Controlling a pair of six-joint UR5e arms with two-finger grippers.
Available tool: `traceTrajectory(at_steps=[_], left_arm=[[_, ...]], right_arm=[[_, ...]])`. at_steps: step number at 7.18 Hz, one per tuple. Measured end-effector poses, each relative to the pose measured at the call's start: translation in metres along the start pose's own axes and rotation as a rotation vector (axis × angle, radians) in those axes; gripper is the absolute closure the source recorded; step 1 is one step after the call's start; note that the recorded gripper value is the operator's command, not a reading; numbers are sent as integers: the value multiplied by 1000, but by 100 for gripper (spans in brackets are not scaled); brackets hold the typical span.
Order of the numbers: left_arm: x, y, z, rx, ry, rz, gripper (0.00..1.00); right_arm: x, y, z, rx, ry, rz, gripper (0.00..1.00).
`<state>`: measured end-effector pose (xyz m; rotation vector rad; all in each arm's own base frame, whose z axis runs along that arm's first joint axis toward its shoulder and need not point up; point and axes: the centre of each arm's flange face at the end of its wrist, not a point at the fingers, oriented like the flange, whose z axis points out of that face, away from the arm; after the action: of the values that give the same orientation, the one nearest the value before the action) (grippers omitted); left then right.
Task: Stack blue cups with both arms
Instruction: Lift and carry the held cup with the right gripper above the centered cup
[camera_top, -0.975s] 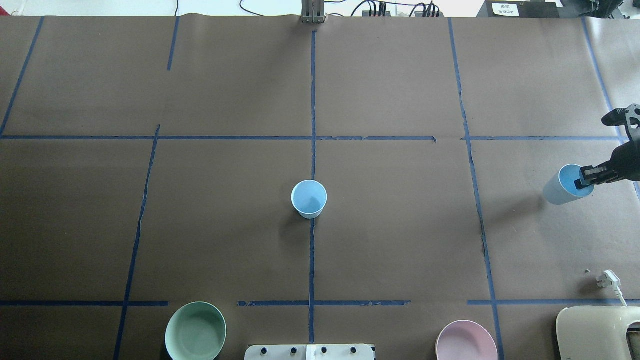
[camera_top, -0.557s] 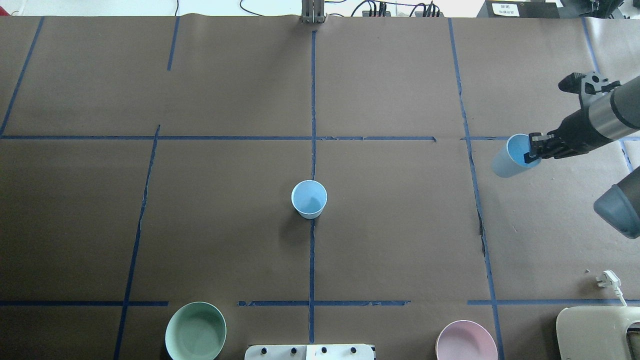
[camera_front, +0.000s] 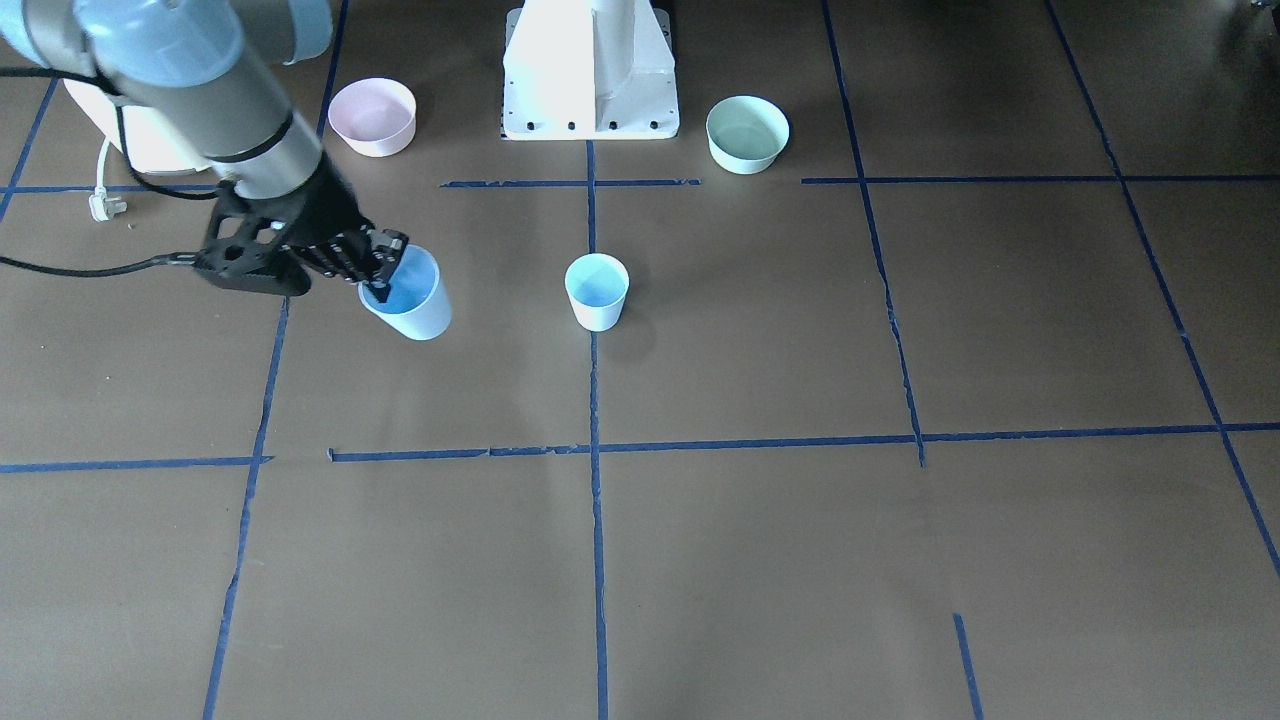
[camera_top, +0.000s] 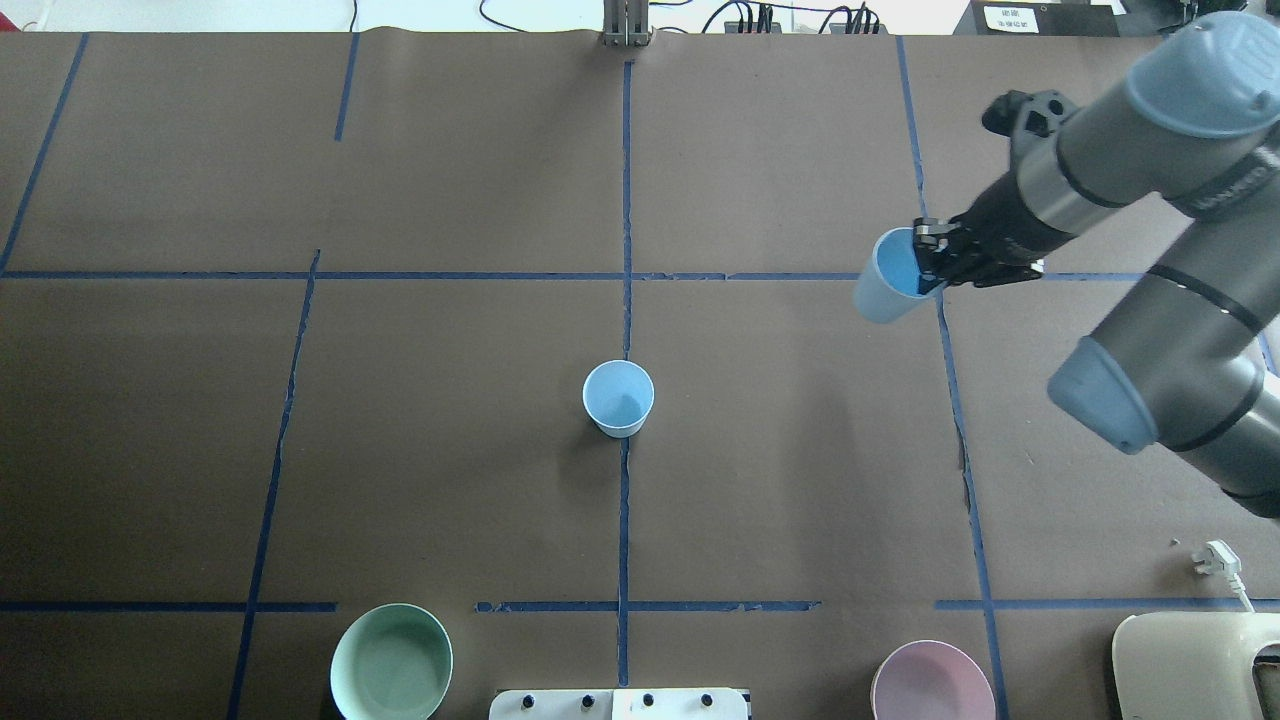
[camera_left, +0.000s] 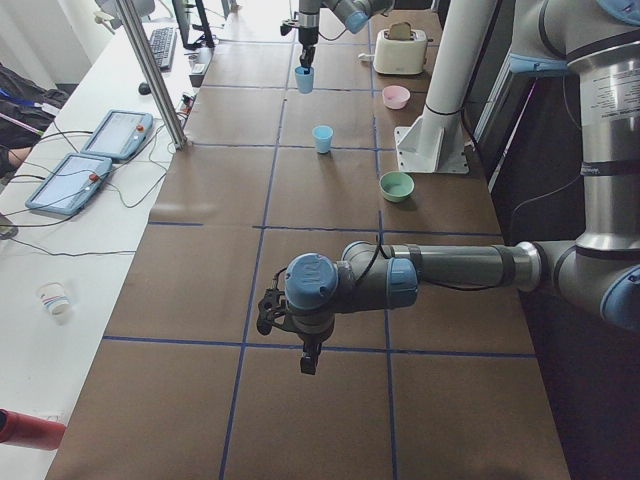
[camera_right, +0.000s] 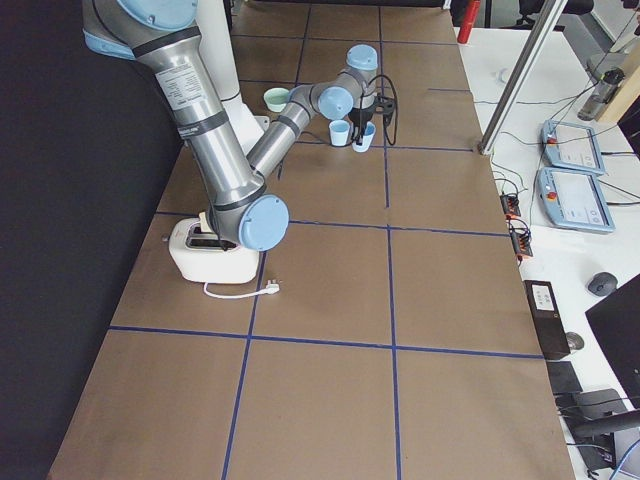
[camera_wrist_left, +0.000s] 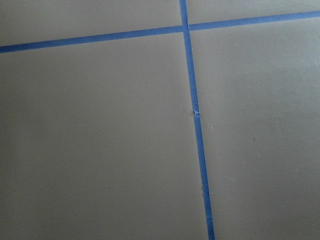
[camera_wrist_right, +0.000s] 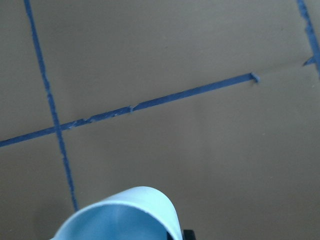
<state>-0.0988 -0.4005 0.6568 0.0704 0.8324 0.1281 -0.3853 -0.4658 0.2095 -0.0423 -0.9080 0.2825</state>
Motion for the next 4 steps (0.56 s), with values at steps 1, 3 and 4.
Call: traceTrajectory(at_steps=[1, 3, 4], left_arm=[[1, -1, -1, 2, -1, 1, 0], [2, -2, -2, 4, -1, 1, 0], [2, -2, -2, 4, -1, 1, 0]], right_arm=[[-33, 30, 9, 21, 5, 10, 100], [-88, 80, 35, 58, 11, 28, 100], [-103, 98, 48, 65, 20, 30, 100]])
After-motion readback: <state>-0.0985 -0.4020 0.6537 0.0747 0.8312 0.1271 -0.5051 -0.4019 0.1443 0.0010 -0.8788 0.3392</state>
